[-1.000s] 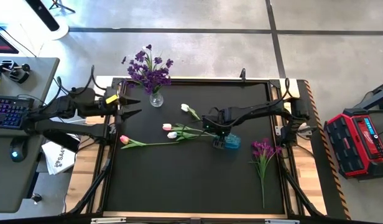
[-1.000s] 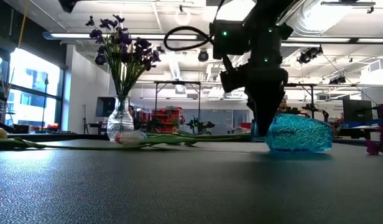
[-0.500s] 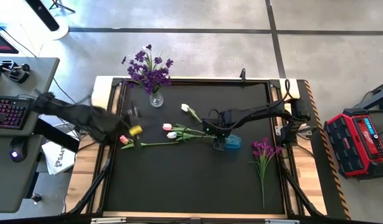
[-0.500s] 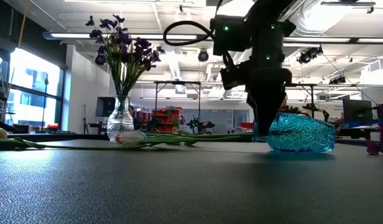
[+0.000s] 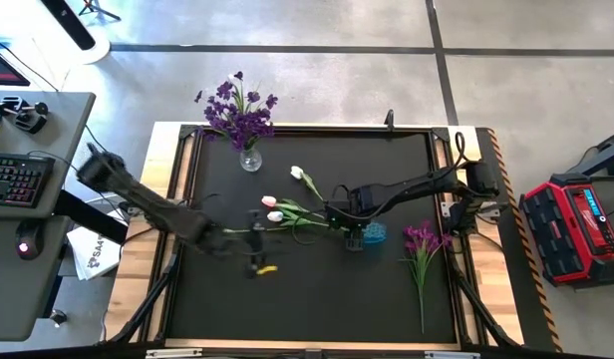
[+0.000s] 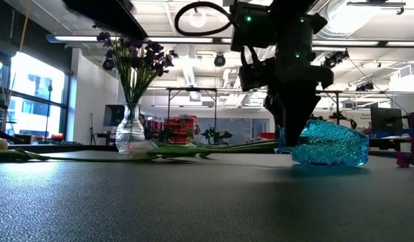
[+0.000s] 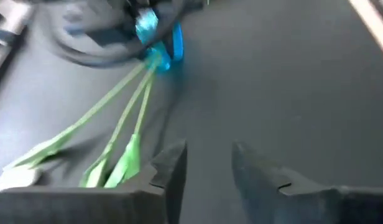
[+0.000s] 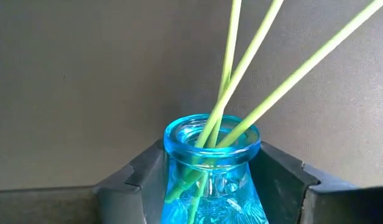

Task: Sort flowers into vase by color
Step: Adjust the transparent blue vase

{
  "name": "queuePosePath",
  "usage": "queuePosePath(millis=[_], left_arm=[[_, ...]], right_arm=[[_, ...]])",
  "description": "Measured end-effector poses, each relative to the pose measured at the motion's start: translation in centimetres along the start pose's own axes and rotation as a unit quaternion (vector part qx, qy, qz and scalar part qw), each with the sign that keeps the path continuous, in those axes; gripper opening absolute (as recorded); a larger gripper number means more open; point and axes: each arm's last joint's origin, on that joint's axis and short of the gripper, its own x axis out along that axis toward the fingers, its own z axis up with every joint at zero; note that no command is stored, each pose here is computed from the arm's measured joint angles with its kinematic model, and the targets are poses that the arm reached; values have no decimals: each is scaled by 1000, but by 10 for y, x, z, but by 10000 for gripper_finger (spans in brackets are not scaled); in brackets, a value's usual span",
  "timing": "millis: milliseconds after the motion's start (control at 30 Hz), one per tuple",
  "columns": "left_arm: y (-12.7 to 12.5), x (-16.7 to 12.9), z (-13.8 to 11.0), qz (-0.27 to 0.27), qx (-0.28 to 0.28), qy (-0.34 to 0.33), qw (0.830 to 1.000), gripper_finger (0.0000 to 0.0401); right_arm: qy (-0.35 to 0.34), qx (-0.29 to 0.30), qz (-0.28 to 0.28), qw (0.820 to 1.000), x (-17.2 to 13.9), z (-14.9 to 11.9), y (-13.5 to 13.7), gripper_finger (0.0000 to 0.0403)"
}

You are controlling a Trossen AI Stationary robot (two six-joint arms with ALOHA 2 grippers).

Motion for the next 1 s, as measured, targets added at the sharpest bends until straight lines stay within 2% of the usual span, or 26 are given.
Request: queuePosePath(millis=[200, 333, 433, 567, 767, 900, 1000], left_arm=[[17, 88, -13, -55, -12, 21, 998, 187], [25, 121, -27, -27, 28, 28, 999, 214], [29, 134, -27, 19, 63, 2, 998, 215], [36, 146, -26, 46, 103, -30, 993, 215], [61, 161, -34, 79, 106, -20, 991, 215], [68, 166, -37, 80, 137, -12, 987, 215], [74, 168, -36, 45, 161, -29, 986, 219]], right_arm=[[9, -5, 1, 1000, -1, -3, 5, 190], [11, -7, 2, 1000, -2, -4, 7, 189], [10, -8, 2, 1000, -3, -4, 8, 189], [13, -1, 2, 1000, -3, -5, 8, 189], [13, -5, 6, 1000, -3, -5, 11, 189], [9, -11, 11, 1000, -3, -5, 14, 189], [5, -15, 13, 1000, -3, -4, 15, 189]])
